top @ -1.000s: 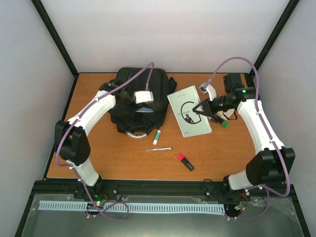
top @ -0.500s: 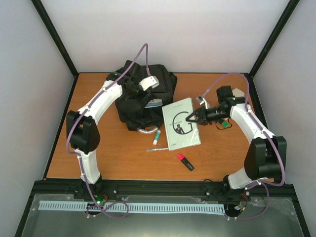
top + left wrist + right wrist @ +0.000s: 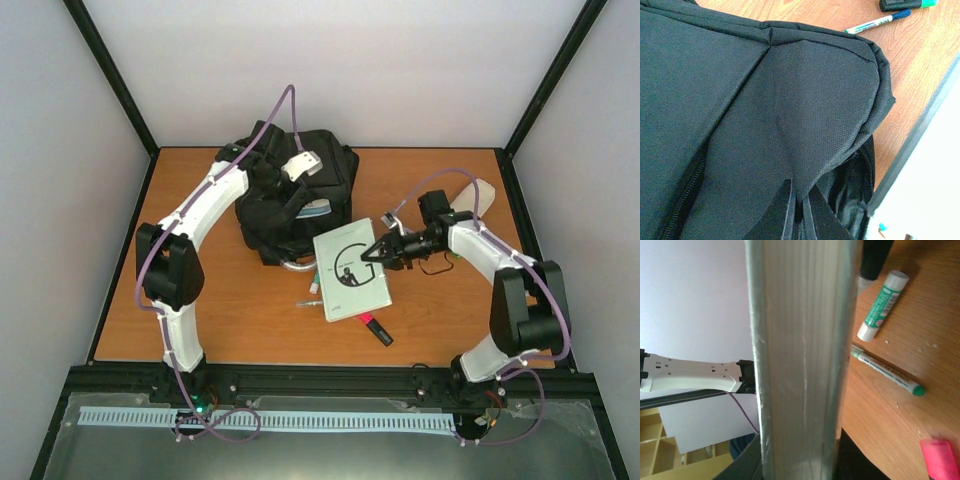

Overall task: Pack the student bag
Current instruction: Place the book in the student bag.

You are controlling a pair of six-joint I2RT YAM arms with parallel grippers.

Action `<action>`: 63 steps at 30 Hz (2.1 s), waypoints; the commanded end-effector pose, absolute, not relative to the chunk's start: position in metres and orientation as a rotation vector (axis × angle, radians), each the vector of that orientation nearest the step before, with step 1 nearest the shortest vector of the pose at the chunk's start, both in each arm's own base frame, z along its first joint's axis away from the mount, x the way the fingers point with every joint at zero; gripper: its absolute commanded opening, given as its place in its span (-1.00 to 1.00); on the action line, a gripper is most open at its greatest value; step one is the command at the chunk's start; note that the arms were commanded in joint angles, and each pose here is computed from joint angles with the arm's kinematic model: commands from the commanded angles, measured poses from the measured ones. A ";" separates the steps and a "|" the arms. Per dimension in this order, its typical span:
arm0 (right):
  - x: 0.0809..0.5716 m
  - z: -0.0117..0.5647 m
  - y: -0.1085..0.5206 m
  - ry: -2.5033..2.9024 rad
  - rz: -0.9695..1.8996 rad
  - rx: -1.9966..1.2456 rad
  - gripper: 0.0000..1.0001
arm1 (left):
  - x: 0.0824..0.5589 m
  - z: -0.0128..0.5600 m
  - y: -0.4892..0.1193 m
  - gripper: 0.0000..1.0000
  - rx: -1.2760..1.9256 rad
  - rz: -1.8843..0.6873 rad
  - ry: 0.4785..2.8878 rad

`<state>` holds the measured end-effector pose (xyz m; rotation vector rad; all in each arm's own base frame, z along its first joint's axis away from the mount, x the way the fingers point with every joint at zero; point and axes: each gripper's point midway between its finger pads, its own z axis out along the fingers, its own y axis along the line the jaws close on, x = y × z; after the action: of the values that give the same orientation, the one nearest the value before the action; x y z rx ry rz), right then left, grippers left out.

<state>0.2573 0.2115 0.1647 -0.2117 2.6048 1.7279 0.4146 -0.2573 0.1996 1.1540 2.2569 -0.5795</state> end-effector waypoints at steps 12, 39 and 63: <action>0.323 0.180 0.268 2.454 2.041 -0.323 -0.94 | 0.412 0.250 -0.266 -0.99 1.156 -0.622 2.149; 0.390 0.133 0.292 2.602 1.648 -0.308 0.04 | 0.401 0.252 -0.264 -0.98 1.193 -0.631 2.140; 0.327 0.184 0.229 2.407 0.966 -0.917 0.58 | 0.397 0.258 -0.268 -0.98 1.201 -0.675 2.126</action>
<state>0.3470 0.2412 0.1702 -0.7191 2.4986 1.0938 0.4040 -0.2557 0.2107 1.1770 2.2768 -0.6059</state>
